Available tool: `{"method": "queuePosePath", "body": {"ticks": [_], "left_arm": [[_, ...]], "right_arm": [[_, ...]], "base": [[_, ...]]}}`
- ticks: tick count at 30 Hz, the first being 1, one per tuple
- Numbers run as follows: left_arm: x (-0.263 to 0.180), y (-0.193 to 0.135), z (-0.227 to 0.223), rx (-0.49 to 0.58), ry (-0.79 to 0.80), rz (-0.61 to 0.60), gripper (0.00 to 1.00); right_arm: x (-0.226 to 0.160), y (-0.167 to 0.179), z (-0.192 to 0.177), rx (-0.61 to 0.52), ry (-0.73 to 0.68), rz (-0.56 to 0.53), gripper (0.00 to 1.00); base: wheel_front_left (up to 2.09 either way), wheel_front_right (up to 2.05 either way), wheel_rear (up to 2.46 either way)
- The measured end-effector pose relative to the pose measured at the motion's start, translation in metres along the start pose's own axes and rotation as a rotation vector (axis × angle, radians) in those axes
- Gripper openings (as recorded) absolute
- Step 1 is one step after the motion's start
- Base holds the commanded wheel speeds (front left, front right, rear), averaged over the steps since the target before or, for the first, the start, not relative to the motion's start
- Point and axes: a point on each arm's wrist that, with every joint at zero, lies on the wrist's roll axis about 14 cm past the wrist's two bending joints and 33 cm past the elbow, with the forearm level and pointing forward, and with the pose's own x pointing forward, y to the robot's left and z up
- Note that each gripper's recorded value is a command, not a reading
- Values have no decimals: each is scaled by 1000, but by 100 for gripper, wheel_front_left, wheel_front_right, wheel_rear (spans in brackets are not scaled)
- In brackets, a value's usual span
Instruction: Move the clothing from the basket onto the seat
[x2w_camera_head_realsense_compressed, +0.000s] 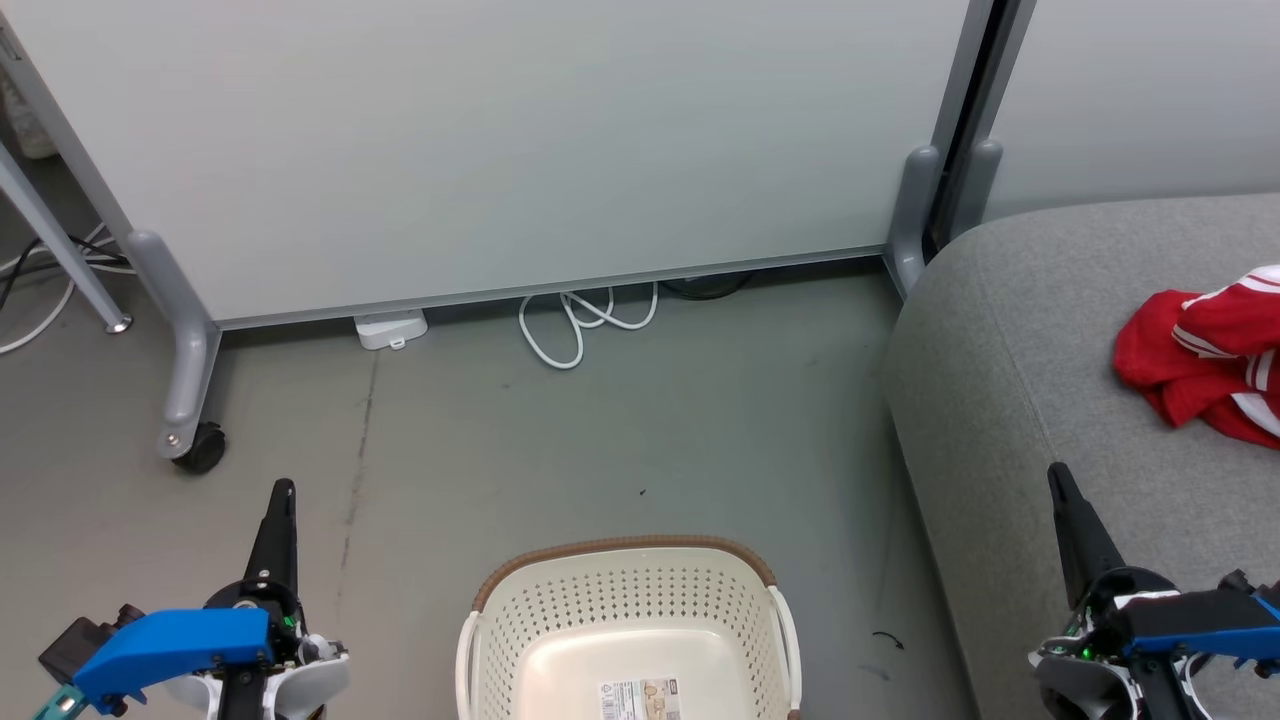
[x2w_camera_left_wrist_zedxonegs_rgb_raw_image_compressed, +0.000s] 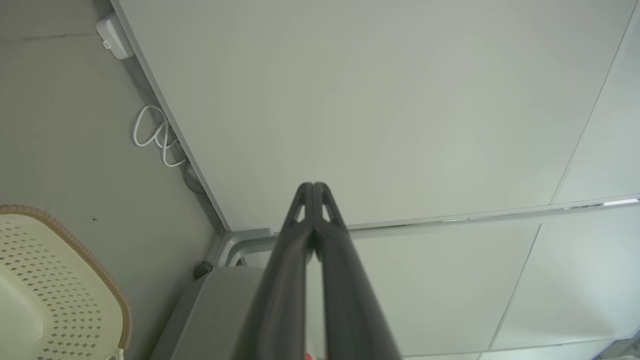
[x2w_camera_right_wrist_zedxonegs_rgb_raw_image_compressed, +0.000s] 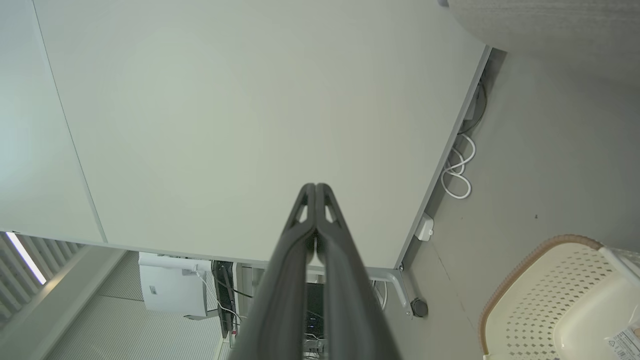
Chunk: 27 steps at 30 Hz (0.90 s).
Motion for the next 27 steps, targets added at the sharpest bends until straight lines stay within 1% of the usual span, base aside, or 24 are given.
{"method": "queuePosePath", "body": {"ticks": [5,6,8,16,27], "left_arm": [[0,-4,1,-30,1,-12,0],[1,-7,1,-62,1,-24,0],[2,-11,2,-80,1,-36,0],[2,-16,3,-121,1,-53,0],[3,-17,4,-125,-1,-56,0]], "right_arm": [[0,3,1,33,-2,12,0],[0,6,2,69,-5,22,0],[0,7,3,89,-8,27,0],[-1,10,4,134,-9,40,0],[-1,11,4,139,-10,41,0]], "base": [[0,0,0],[0,0,0],[0,0,0],[0,0,0],[0,0,0]]}}
